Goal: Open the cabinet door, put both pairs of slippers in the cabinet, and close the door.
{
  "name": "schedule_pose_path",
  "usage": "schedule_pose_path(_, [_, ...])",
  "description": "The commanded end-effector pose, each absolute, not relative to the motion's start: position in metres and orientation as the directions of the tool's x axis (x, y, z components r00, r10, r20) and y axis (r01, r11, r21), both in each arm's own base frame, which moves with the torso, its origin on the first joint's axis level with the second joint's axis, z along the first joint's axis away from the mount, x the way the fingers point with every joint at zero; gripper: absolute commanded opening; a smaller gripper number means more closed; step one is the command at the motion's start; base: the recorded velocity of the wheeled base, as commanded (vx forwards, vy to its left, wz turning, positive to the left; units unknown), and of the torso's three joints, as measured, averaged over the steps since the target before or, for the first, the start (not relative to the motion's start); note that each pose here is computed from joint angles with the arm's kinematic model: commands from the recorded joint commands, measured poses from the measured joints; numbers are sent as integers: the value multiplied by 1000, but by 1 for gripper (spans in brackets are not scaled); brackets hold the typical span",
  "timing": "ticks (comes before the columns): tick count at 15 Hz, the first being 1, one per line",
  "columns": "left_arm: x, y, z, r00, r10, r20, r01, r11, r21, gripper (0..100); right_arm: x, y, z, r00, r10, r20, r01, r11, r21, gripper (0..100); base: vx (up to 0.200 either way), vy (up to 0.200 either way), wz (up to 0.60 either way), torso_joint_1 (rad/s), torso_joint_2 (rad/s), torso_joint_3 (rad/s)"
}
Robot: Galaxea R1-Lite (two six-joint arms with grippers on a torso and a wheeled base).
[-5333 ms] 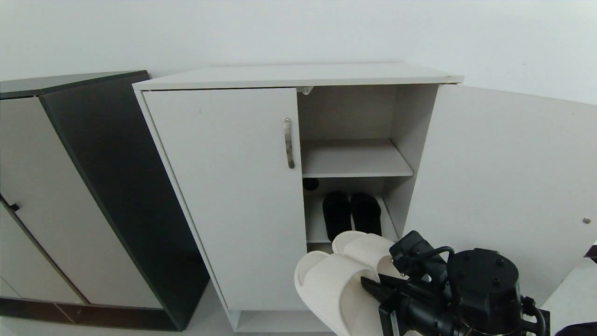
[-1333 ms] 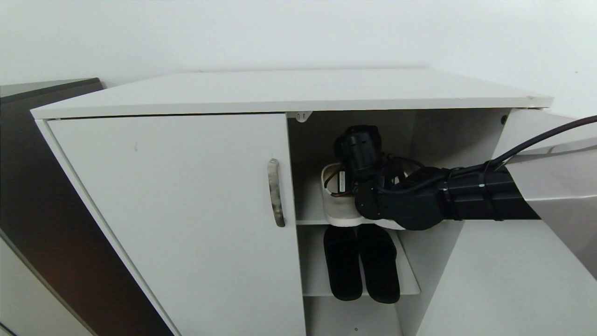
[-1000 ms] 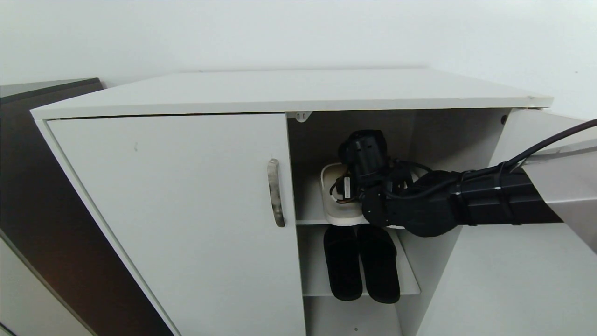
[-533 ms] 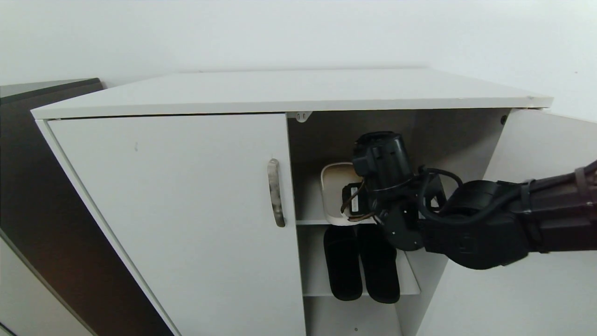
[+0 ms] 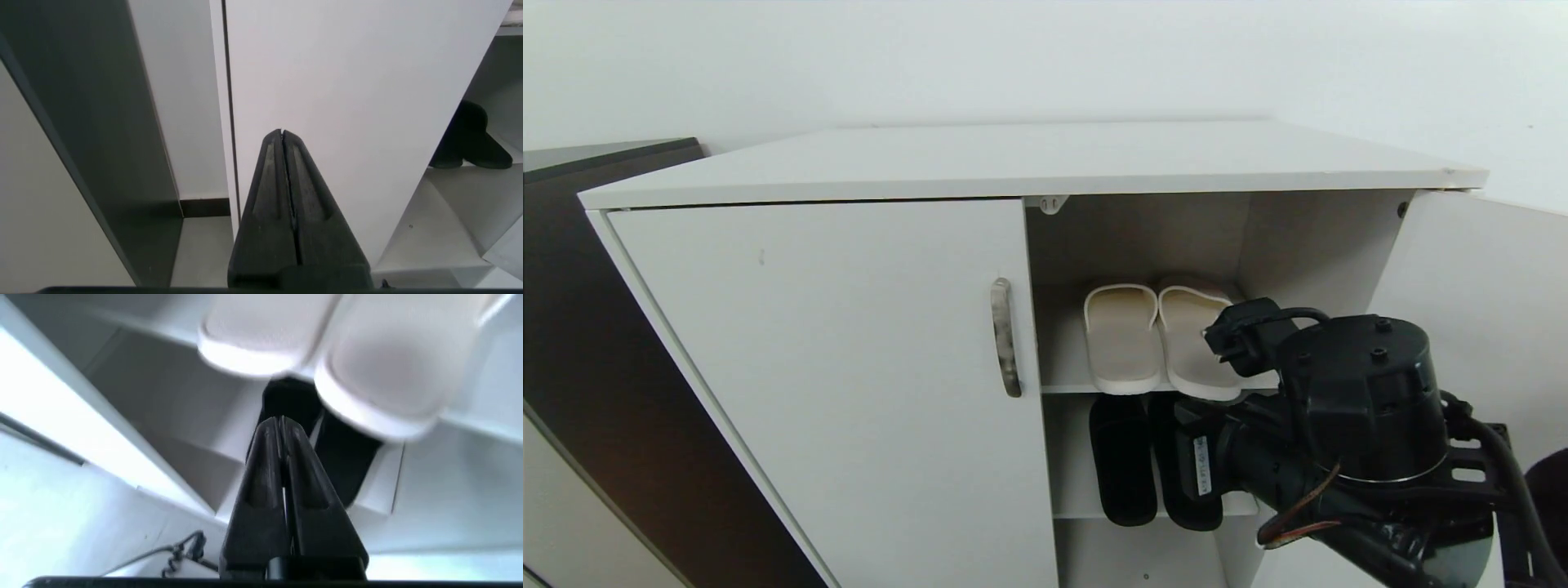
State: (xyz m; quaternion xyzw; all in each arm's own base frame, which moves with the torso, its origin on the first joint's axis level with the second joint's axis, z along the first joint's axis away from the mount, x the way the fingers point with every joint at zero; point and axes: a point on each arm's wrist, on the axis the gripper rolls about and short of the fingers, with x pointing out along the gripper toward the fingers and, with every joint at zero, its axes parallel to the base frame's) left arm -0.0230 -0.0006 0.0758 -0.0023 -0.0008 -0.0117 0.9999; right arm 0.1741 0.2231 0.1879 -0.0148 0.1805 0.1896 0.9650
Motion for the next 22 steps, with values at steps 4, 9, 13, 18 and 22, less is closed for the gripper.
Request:
schedule_pose_path(4, [-23,-1,76,1000,-23,0,23,1000,-5,0,173,218,179,862,349,-368,-363,931,33,0,0,0,0,0,0,0])
schedule_pose_path(9, [-23,-1,76,1000,-23,0,23,1000,-5,0,176,219,172,864,333,-379,-351,936,22,0,0,0,0,0,0,0])
schedule_pose_path(13, [-23,-1,76,1000,-23,0,23,1000,-5,0,177,218,170,870,319,-376,-338,941,17,0,0,0,0,0,0,0])
schedule_pose_path(18, [-23,-1,76,1000,-23,0,23,1000,-5,0,177,218,169,873,319,-370,-335,942,21,0,-200,0,0,5,2,2])
schedule_pose_path(22, [-23,-1,76,1000,-25,0,25,1000,-5,0,178,216,166,872,310,-379,-330,944,13,0,-200,0,0,6,1,2])
